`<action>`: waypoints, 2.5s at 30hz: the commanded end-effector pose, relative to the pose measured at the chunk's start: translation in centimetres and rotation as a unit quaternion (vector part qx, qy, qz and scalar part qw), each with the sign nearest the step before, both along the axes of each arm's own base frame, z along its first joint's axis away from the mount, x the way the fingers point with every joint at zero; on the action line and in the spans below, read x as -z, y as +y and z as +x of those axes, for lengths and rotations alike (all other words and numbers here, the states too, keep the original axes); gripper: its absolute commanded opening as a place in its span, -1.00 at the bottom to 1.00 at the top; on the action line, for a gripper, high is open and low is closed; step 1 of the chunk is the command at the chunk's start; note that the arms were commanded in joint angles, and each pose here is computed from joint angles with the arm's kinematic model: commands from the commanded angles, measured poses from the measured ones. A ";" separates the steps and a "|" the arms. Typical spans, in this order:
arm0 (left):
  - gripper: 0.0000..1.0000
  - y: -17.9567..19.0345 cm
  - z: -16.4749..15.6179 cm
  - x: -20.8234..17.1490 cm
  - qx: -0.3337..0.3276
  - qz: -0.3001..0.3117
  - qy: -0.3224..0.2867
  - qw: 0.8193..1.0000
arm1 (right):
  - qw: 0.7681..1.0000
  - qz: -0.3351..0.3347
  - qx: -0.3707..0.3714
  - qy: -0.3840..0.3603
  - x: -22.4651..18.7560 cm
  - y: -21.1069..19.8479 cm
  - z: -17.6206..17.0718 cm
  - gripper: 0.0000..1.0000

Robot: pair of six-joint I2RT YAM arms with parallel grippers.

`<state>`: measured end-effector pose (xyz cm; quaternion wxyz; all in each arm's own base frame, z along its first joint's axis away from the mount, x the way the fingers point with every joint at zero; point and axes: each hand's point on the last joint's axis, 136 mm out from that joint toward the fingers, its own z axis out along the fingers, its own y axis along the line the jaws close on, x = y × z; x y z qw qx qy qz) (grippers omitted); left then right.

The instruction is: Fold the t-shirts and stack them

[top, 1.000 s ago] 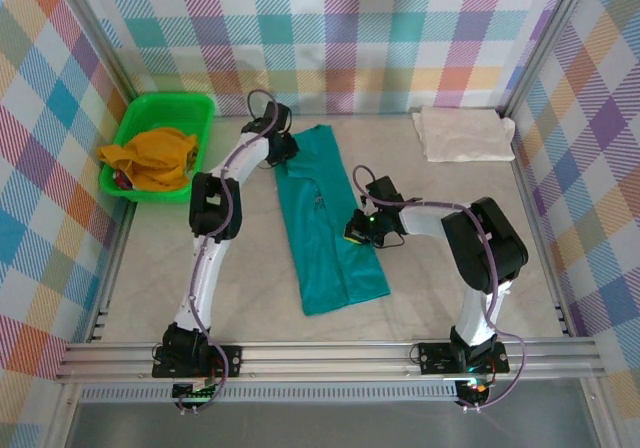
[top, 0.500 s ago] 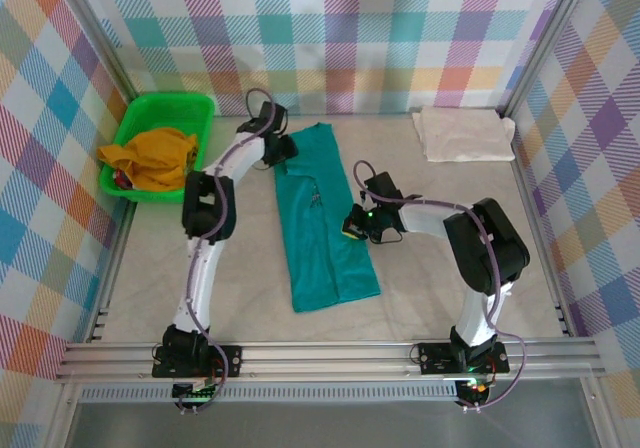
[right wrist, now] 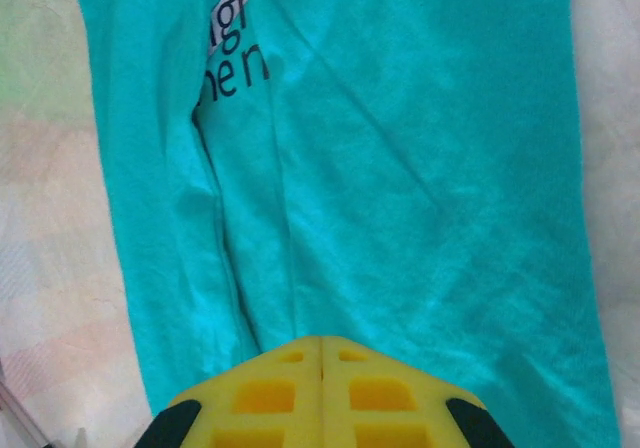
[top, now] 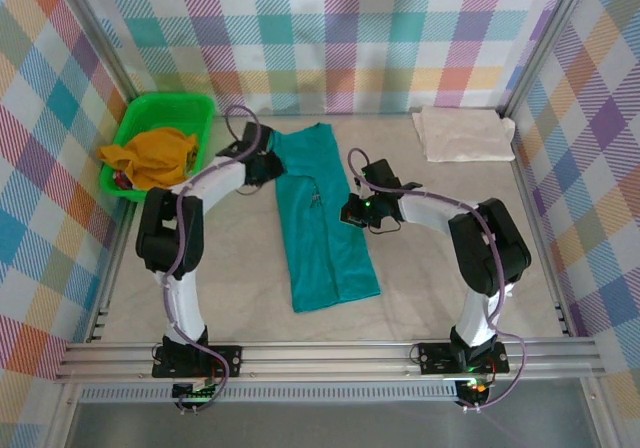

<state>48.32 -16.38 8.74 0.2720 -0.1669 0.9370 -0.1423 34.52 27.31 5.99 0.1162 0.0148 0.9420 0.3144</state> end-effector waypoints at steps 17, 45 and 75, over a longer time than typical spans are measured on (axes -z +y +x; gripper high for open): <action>-0.86 -5.8 5.5 9.1 0.032 0.012 0.072 0.997 | 0.997 -0.017 0.056 0.056 4.6 0.0 2.3 -1.00; -0.28 -1.0 -9.4 -5.6 0.045 -0.041 -0.042 0.997 | 0.998 0.060 0.011 -0.023 -5.1 -2.3 -3.2 -0.63; -0.25 -3.4 -28.8 5.9 0.123 -0.081 0.150 0.978 | 0.990 0.075 -0.045 0.110 1.4 -4.8 -14.6 -0.21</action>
